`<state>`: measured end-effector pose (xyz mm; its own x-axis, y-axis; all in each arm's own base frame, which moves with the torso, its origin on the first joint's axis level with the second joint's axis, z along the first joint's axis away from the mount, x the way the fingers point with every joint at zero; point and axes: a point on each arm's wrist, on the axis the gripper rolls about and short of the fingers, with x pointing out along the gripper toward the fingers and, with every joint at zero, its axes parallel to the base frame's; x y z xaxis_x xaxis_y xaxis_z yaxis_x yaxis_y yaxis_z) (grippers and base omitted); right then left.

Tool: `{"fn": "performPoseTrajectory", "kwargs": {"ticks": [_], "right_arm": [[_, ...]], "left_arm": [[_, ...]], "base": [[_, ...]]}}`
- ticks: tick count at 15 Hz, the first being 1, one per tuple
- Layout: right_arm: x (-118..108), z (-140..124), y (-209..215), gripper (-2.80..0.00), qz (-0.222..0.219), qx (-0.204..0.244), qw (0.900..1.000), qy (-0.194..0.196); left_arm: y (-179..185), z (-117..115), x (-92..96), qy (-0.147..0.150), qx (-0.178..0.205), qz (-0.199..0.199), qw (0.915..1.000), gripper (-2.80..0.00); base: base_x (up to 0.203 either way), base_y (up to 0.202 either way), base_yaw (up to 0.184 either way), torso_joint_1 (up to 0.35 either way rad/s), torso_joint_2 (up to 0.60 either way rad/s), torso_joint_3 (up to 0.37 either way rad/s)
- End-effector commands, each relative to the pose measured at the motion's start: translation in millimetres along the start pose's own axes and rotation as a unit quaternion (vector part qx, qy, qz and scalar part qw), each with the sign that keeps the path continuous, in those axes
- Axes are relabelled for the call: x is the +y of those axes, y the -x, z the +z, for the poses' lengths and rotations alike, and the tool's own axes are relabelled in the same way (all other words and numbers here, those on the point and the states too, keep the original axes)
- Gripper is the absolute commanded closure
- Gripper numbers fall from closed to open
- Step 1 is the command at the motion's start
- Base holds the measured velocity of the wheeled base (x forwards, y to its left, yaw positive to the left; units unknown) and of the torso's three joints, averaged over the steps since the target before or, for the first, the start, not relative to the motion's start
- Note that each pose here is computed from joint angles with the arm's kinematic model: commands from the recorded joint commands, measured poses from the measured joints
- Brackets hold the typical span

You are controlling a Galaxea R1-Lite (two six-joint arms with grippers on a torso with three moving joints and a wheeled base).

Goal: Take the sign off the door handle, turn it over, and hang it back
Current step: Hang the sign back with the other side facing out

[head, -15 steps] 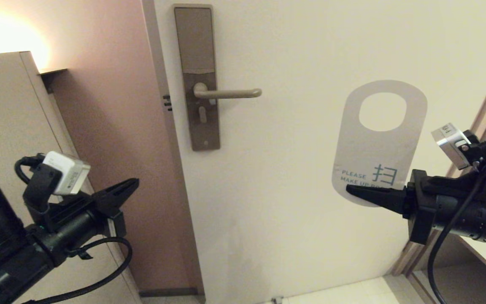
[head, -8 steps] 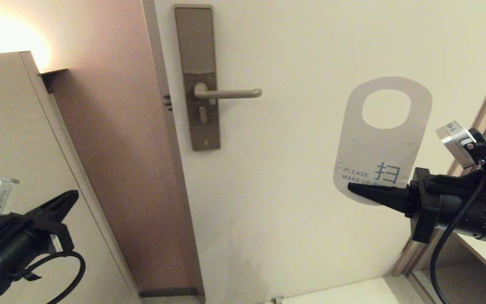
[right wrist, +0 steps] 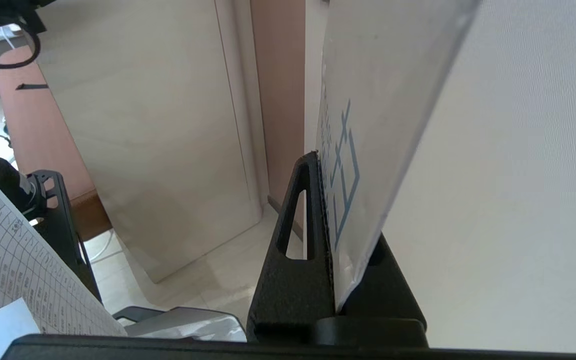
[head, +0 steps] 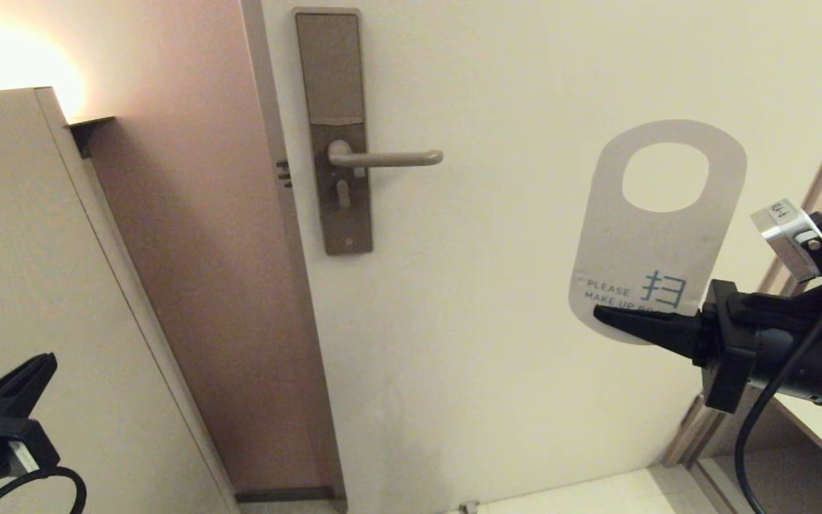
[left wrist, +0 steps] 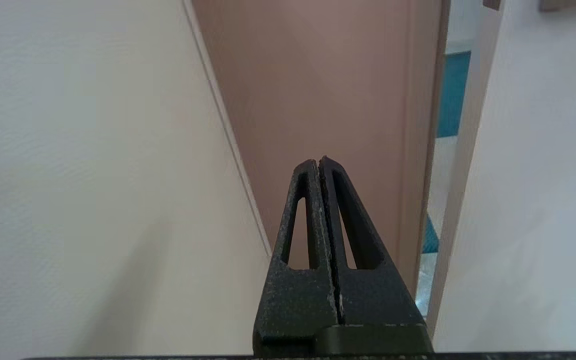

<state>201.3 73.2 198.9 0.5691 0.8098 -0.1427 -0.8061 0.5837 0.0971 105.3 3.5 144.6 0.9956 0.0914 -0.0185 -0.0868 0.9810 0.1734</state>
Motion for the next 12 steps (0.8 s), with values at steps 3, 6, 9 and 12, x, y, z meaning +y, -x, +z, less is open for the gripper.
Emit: {"fn": "performPoseTrajectory", "kwargs": {"ticks": [3, 6, 9, 12], "right_arm": [[1.1, 2.0, 1.3, 0.0, 0.002, -0.005, 1.0, 0.005], [1.3, 2.3, 1.6, 0.0, 0.002, -0.005, 1.0, 0.005], [1.3, 2.3, 1.6, 0.0, 0.002, -0.005, 1.0, 0.005], [1.1, 4.0, 1.4, 0.0, 0.001, -0.008, 1.0, 0.007]], "left_arm": [[23.7, 2.3, 2.6, 0.003, -0.023, 0.006, 0.9997, 0.0], [44.3, -5.2, 2.6, 0.003, -0.012, 0.002, 0.9999, 0.0], [65.0, -16.3, 2.0, 0.003, 0.002, -0.003, 1.0, 0.0], [80.9, -29.4, 0.6, 0.002, 0.021, -0.01, 0.9997, 0.0]], "base": [[0.0, 0.0, 0.0, 0.0, 0.0, 0.0], [0.0, 0.0, 0.0, 0.0, 0.0, 0.0], [0.0, 0.0, 0.0, 0.0, 0.0, 0.0], [0.0, 0.0, 0.0, 0.0, 0.0, 0.0]]}}
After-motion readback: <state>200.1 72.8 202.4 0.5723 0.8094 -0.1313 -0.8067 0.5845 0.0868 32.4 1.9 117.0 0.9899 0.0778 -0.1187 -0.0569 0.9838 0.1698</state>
